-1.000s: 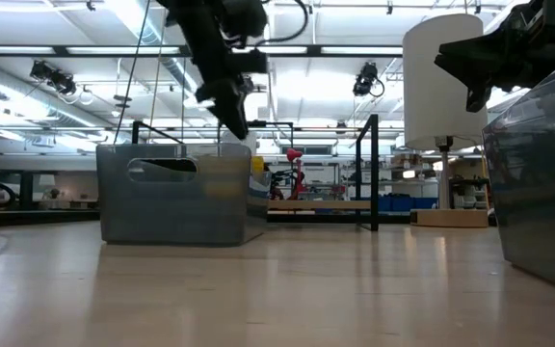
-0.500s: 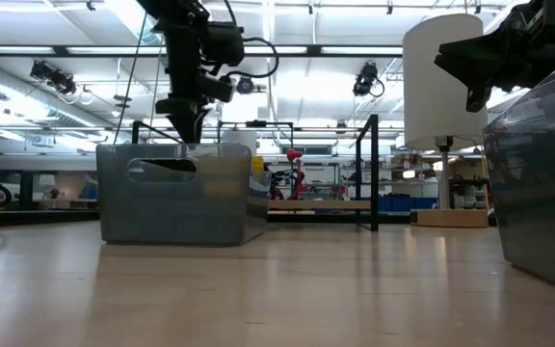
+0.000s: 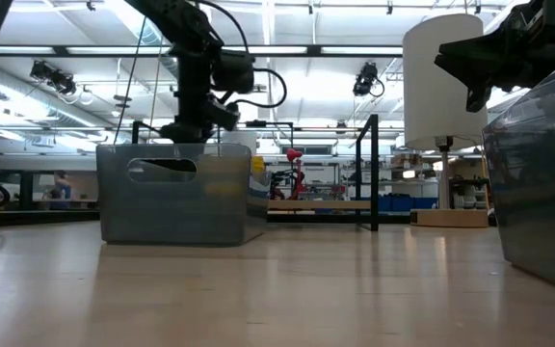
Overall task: Stack baskets on shelf by color
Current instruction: Adjust the black basket, then stack the bottom right black bin on top of the top right black bin
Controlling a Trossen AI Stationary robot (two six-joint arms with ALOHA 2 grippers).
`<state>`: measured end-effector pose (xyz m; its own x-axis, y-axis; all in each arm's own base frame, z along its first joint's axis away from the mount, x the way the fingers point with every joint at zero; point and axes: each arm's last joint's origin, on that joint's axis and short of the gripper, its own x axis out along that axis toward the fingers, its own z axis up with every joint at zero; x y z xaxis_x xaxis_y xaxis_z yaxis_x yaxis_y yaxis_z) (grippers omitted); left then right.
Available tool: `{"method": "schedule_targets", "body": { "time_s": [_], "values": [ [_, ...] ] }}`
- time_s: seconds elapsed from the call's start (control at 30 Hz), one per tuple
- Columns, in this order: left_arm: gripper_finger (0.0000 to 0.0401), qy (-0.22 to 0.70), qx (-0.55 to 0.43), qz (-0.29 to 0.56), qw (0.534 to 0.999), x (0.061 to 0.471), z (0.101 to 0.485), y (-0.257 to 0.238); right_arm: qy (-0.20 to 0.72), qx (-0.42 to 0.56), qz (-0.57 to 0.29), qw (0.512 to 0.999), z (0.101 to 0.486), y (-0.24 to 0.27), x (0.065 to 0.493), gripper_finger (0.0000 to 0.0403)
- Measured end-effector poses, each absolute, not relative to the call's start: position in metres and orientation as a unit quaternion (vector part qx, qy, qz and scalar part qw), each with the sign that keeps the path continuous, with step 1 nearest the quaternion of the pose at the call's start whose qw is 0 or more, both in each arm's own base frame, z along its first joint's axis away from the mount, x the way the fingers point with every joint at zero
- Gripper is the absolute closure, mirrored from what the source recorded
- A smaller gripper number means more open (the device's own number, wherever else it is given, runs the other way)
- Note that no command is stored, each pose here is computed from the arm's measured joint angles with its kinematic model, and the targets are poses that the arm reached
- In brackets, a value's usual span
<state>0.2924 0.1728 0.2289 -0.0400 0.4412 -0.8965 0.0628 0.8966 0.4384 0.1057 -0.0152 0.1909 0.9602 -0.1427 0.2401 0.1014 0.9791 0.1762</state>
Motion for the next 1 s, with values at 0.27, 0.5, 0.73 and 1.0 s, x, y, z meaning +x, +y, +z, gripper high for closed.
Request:
{"method": "schedule_targets", "body": {
  "time_s": [0.27,0.5,0.73,1.0],
  "values": [
    [0.0264,0.684,0.180,0.144,0.692,0.298,0.230,0.173,-0.127,0.081,-0.062,0.987,0.191,-0.015,0.106,0.0306],
    [0.0264,0.675,0.192,0.137,0.700,0.305,0.230,0.166,-0.127,0.081,-0.062,0.987,0.191,-0.015,0.106,0.0306],
    [0.0264,0.680,0.208,0.139,0.690,0.307,0.231,0.159,-0.127,0.081,-0.062,0.987,0.191,-0.015,0.106,0.0306],
    [0.0264,0.644,0.201,0.177,0.717,0.297,0.258,0.153,-0.127,0.081,-0.062,0.987,0.191,-0.015,0.106,0.0306]
  ]
}}
